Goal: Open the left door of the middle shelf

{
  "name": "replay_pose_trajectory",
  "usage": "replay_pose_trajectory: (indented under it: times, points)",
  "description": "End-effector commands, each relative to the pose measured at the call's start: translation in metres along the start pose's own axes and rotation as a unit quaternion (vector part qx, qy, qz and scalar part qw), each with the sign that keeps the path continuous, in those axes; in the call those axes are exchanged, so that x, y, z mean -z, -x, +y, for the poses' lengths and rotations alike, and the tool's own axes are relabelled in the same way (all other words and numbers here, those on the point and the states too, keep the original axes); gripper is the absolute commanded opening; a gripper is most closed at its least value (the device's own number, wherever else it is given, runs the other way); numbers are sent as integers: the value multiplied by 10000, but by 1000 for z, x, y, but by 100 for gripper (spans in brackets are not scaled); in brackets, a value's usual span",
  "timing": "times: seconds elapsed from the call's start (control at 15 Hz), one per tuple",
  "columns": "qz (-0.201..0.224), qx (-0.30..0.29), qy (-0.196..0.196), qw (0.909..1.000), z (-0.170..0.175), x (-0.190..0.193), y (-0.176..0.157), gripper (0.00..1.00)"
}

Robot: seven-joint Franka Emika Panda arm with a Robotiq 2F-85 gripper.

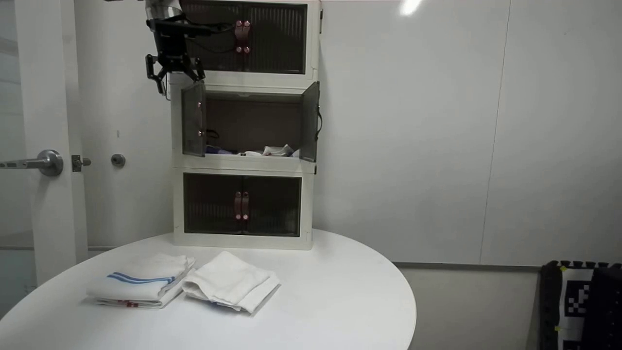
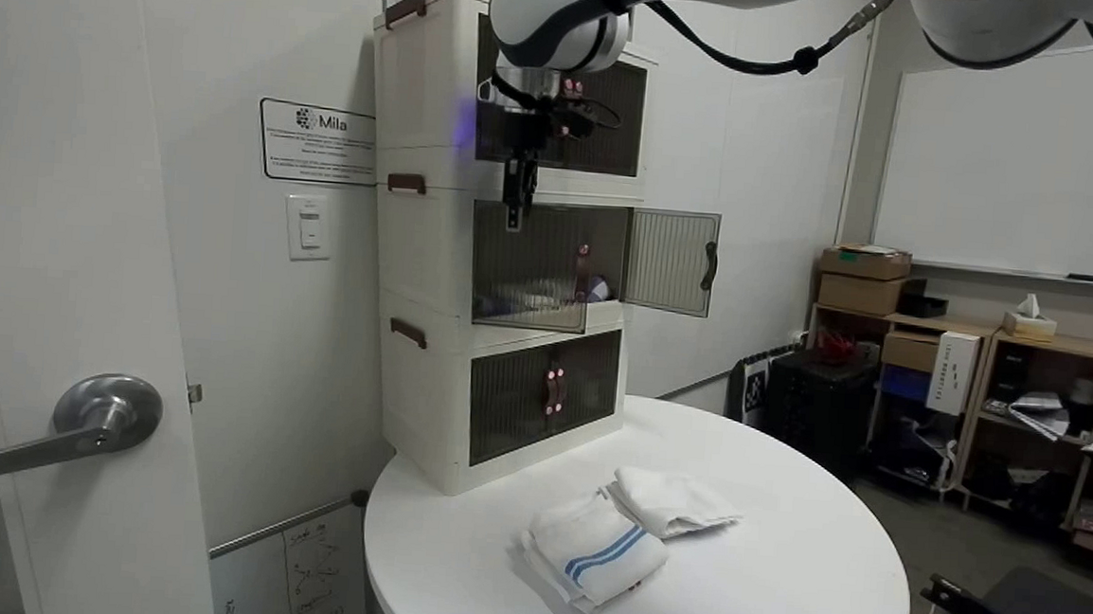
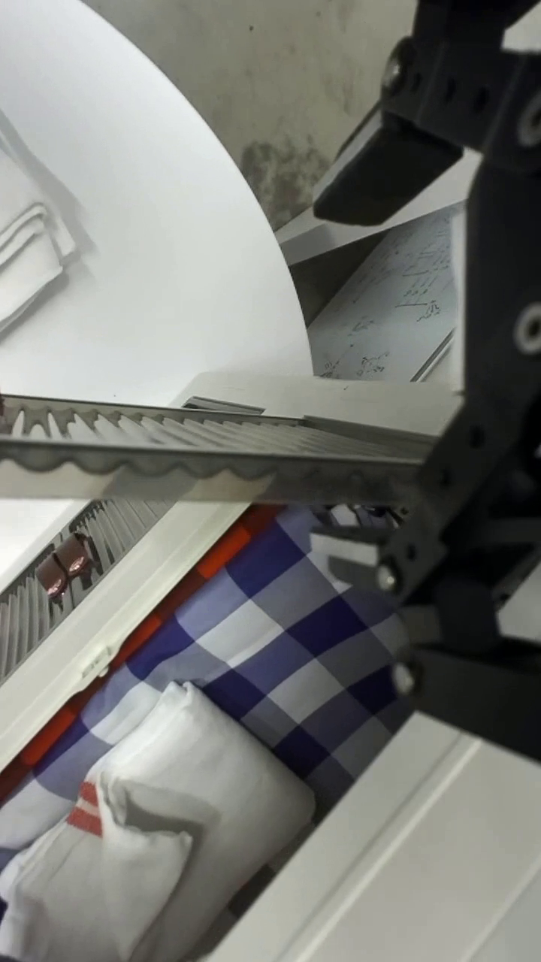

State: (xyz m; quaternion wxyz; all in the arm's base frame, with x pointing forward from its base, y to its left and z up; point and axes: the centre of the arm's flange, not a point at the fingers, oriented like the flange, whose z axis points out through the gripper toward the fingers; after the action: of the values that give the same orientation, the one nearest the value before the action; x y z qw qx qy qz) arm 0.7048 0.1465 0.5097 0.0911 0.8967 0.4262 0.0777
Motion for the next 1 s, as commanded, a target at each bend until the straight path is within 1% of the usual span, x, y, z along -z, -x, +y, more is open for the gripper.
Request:
replay_pose_trajectory:
  times: [0.0, 0.33, 0.67, 0.93]
  points:
    - [-57, -388, 0, 9992, -22, 7, 5, 100]
    - [-120, -1029, -38, 9946, -45, 10, -8, 100]
    - [-95, -1793, 4, 9837, -71, 14, -27, 100]
    - [16, -2322, -7, 9727, -77, 18, -29, 100]
